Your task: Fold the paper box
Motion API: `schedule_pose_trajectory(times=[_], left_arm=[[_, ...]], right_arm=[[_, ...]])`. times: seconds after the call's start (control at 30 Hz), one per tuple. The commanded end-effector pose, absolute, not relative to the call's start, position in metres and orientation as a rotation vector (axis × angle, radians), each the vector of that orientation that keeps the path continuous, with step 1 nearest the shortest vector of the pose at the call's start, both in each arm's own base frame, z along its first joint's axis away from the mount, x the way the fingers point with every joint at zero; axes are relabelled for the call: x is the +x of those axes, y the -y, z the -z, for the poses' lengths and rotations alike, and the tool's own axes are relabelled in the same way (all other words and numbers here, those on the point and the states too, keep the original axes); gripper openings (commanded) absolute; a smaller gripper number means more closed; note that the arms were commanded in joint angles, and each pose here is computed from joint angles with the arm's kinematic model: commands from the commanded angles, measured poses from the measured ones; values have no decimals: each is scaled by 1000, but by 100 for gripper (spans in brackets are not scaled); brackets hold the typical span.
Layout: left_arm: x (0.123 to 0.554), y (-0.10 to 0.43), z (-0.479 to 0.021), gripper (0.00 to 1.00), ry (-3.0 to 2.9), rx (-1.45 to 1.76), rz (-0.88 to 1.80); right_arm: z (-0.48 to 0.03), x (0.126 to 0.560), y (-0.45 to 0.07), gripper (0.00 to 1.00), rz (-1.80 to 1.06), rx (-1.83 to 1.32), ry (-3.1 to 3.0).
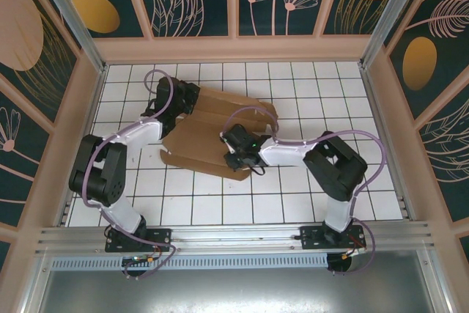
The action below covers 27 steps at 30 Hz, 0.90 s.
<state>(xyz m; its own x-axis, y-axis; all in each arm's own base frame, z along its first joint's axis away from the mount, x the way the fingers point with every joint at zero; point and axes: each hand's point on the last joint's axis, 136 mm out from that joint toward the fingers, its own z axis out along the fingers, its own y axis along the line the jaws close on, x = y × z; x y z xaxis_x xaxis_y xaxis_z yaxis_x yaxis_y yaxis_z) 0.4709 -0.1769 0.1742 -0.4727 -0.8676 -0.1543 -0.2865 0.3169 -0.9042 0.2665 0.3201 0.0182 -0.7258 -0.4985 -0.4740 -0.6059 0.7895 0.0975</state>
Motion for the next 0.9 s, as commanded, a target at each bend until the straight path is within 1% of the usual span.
schedule_pose_trajectory(times=[0.0, 0.2, 0.23, 0.37, 0.47, 0.53, 0.63, 0.77, 0.87], left_arm=[[460, 162, -163, 0, -1930, -1092, 1027], [451, 169, -166, 0, -1918, -1123, 1012], [445, 170, -158, 0, -1933, -1130, 994], [432, 181, -163, 0, -1846, -1128, 1039], [427, 185, -161, 0, -1806, -1119, 1043], [425, 181, -156, 0, -1775, -1125, 1025], [423, 170, -150, 0, -1710, -1177, 999], [428, 172, -145, 0, -1677, -1202, 1008], [432, 176, -144, 0, -1670, -1204, 1028]], right_arm=[[25, 233, -238, 19, -110, -804, -2823], [10, 250, -202, 19, -61, -670, -2820], [10, 252, -197, 19, -42, -653, -2821], [8, 255, -200, 19, -84, -648, -2820], [-7, 262, -214, 21, -178, -642, -2773], [-25, 266, -227, 25, -276, -642, -2727], [-67, 281, -237, 32, -410, -594, -2626], [-147, 308, -245, 40, -613, -427, -2450], [-206, 328, -240, 42, -703, -277, -2316]])
